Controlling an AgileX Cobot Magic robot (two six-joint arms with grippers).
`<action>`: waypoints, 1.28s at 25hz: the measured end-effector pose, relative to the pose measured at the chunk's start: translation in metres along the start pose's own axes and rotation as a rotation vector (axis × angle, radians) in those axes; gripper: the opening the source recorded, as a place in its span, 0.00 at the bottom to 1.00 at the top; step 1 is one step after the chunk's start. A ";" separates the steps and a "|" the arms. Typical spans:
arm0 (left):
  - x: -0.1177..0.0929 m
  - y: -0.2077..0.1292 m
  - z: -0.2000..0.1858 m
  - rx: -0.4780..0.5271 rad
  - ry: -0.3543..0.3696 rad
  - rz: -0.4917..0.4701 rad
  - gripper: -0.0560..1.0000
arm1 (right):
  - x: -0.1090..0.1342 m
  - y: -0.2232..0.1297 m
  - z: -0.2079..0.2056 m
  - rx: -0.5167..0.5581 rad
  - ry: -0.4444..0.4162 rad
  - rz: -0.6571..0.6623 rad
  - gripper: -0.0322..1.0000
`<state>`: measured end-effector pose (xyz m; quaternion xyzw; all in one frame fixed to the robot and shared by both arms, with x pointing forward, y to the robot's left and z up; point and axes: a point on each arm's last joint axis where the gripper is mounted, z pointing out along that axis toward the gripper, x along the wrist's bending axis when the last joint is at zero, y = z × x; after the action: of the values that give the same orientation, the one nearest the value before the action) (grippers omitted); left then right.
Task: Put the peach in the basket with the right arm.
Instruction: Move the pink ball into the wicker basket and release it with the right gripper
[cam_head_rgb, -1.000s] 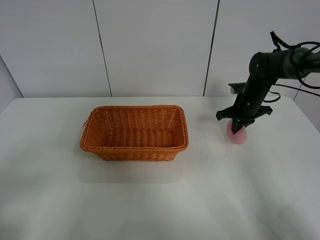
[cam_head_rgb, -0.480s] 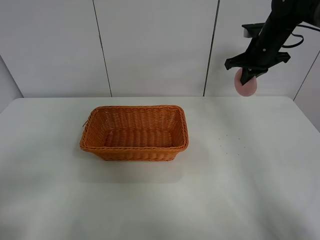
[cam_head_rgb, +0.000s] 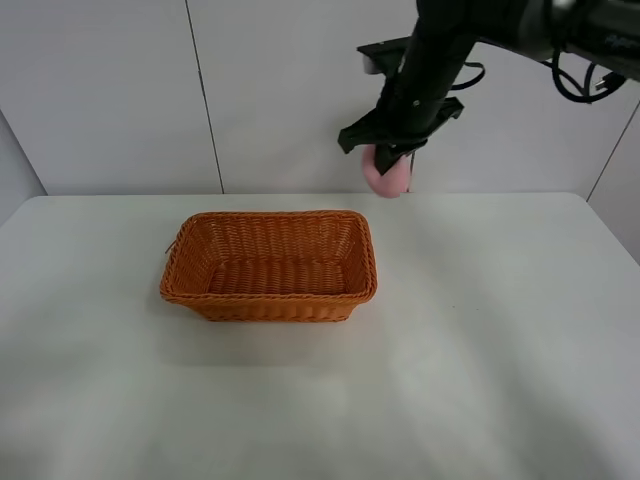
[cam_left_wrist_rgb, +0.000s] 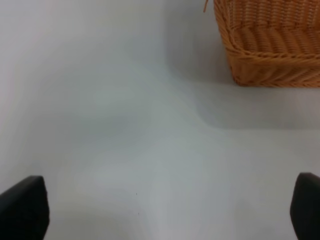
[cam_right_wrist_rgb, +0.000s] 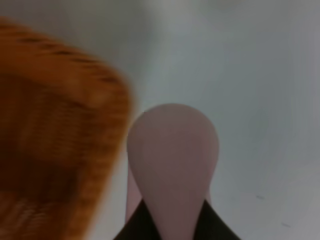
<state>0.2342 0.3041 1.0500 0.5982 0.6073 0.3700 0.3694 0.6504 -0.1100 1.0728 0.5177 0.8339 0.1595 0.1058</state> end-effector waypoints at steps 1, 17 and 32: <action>0.000 0.000 0.000 0.000 0.000 0.000 0.99 | 0.017 0.000 0.000 0.000 0.014 -0.034 0.03; 0.000 0.000 0.000 0.000 0.000 0.000 0.99 | 0.136 -0.010 0.130 0.011 0.107 -0.233 0.13; 0.000 0.000 0.000 0.000 0.000 0.000 0.99 | 0.123 0.014 0.085 0.027 0.102 -0.148 0.69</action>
<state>0.2342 0.3041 1.0500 0.5982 0.6073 0.3700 0.3694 0.6364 0.0197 0.9982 0.4471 0.8763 0.1662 0.0677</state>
